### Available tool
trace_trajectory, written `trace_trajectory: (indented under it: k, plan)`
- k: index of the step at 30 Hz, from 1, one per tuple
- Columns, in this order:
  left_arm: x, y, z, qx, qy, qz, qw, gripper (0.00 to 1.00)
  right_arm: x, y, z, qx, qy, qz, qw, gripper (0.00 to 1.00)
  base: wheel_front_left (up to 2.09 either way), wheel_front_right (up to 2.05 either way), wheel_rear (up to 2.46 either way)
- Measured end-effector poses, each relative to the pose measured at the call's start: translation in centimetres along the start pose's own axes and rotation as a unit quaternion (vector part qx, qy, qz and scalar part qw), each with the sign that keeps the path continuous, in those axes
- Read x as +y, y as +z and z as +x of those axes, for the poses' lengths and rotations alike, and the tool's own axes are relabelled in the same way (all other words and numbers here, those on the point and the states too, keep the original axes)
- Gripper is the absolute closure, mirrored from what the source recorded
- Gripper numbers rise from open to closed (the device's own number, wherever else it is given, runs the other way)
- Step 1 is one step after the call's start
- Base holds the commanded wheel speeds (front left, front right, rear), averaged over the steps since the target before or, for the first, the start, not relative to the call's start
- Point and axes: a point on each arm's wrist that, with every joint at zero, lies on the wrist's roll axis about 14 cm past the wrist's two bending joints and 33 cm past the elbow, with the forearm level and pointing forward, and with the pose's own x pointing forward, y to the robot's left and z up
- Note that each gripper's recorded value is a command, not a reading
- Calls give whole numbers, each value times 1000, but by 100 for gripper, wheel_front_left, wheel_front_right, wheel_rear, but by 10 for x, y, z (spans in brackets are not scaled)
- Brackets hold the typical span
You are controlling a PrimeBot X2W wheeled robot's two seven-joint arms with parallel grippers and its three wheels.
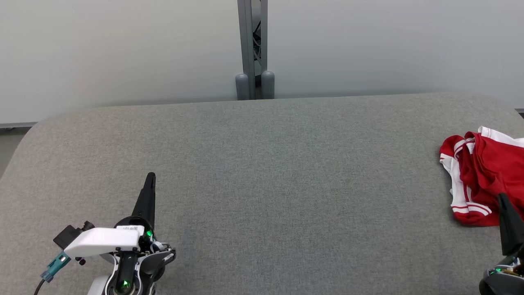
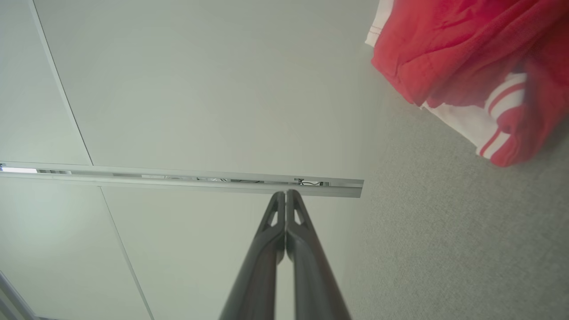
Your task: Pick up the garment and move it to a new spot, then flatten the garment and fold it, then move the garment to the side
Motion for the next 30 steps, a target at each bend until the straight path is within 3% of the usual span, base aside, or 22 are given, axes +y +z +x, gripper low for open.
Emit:
trace_trajectory:
  k: [30]
  plan:
    - [0, 0, 0, 0, 0, 0, 1000, 100, 0, 0, 0, 0, 0, 0, 1000, 100, 0, 0, 0]
